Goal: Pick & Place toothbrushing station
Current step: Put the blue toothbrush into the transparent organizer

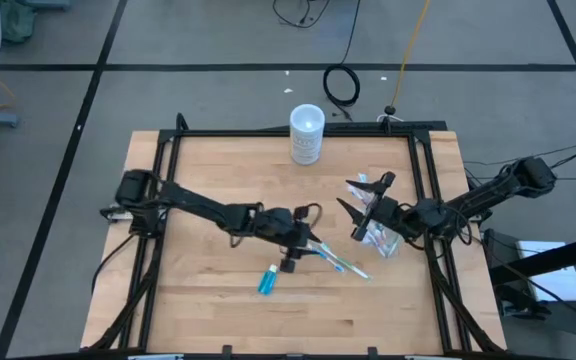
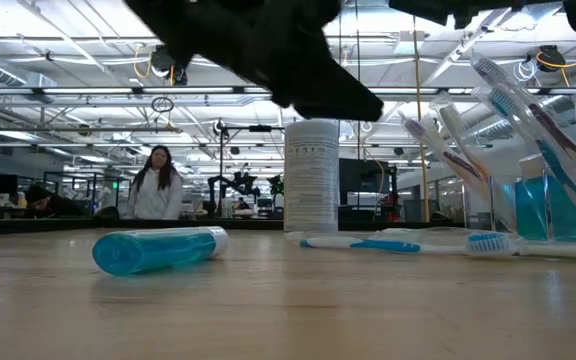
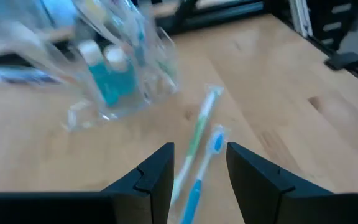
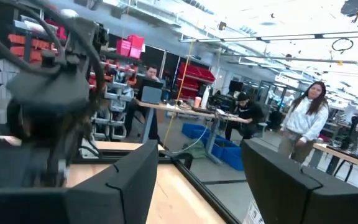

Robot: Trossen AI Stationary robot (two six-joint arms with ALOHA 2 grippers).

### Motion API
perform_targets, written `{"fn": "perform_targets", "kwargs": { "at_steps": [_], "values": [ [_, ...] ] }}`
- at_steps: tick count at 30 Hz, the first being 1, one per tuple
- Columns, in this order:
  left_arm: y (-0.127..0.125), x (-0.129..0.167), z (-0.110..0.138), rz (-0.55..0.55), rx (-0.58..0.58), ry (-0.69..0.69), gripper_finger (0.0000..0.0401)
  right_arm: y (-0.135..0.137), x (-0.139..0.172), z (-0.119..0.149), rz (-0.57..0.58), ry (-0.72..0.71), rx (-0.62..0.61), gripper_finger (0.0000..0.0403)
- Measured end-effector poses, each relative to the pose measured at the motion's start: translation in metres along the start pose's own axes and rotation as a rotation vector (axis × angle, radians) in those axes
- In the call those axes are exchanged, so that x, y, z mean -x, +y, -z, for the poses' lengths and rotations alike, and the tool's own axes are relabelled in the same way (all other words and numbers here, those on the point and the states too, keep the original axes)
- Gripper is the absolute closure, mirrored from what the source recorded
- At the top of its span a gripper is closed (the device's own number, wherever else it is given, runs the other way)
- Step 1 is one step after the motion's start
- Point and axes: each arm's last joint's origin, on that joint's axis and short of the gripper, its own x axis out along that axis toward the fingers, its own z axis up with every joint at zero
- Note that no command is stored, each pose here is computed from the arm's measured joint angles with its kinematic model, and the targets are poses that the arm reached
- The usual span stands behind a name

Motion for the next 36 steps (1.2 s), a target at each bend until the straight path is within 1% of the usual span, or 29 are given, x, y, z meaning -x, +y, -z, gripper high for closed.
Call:
{"fn": "perform_targets", "kwargs": {
  "at_steps": [3, 4, 7, 9, 10, 13, 14, 16, 20, 23, 24, 25, 30, 33, 36],
  "values": [
    [0.001, -0.022, -0.007, 0.061, 0.018, 0.030, 0.0249, 0.000, -0.001, 0.001, 0.002, 0.010, 0.011, 0.0181],
    [0.000, -0.029, -0.008, 0.080, 0.020, 0.066, 0.0249, 0.000, -0.001, 0.002, 0.001, 0.012, 0.017, 0.0182],
    [-0.004, -0.053, -0.006, 0.116, -0.014, 0.152, 0.0249, 0.000, -0.001, 0.002, -0.001, 0.013, 0.051, 0.0182],
    [-0.008, -0.064, 0.000, 0.141, -0.029, 0.229, 0.0249, 0.000, -0.001, 0.002, -0.001, 0.016, 0.059, 0.0182],
    [-0.009, -0.069, -0.001, 0.147, -0.033, 0.229, 0.0249, 0.000, -0.001, 0.002, -0.002, 0.019, 0.062, 0.0183],
    [-0.012, -0.074, 0.006, 0.152, -0.024, 0.257, 0.0249, 0.001, -0.001, 0.004, -0.008, 0.029, 0.050, 0.0185],
    [-0.012, -0.077, 0.006, 0.137, -0.027, 0.241, 0.0249, 0.001, 0.000, 0.005, -0.010, 0.036, 0.049, 0.0185],
    [-0.011, -0.078, 0.010, 0.108, -0.030, 0.265, 0.0249, 0.001, 0.000, 0.006, -0.015, 0.042, 0.033, 0.0185],
    [-0.008, -0.081, 0.017, 0.095, -0.043, 0.288, 0.0249, 0.003, 0.000, 0.008, -0.023, 0.066, -0.005, 0.0186],
    [-0.010, -0.089, 0.030, 0.099, -0.045, 0.315, 0.0249, 0.003, 0.000, 0.010, -0.028, 0.081, -0.020, 0.0188],
    [-0.010, -0.092, 0.037, 0.103, -0.043, 0.340, 0.0249, 0.004, 0.000, 0.011, -0.031, 0.086, -0.019, 0.0188],
    [-0.010, -0.094, 0.039, 0.101, -0.047, 0.337, 0.0249, 0.004, 0.000, 0.011, -0.033, 0.090, -0.017, 0.0188],
    [-0.008, -0.097, 0.045, 0.079, -0.060, 0.355, 0.0252, 0.008, 0.004, 0.012, -0.060, 0.103, 0.000, 0.0190],
    [-0.008, -0.097, 0.046, 0.073, -0.063, 0.361, 0.0278, 0.009, 0.005, 0.011, -0.067, 0.097, -0.004, 0.0192],
    [-0.007, -0.096, 0.045, 0.067, -0.063, 0.359, 0.0327, 0.010, 0.005, 0.010, -0.070, 0.094, -0.006, 0.0192]
  ]
}}
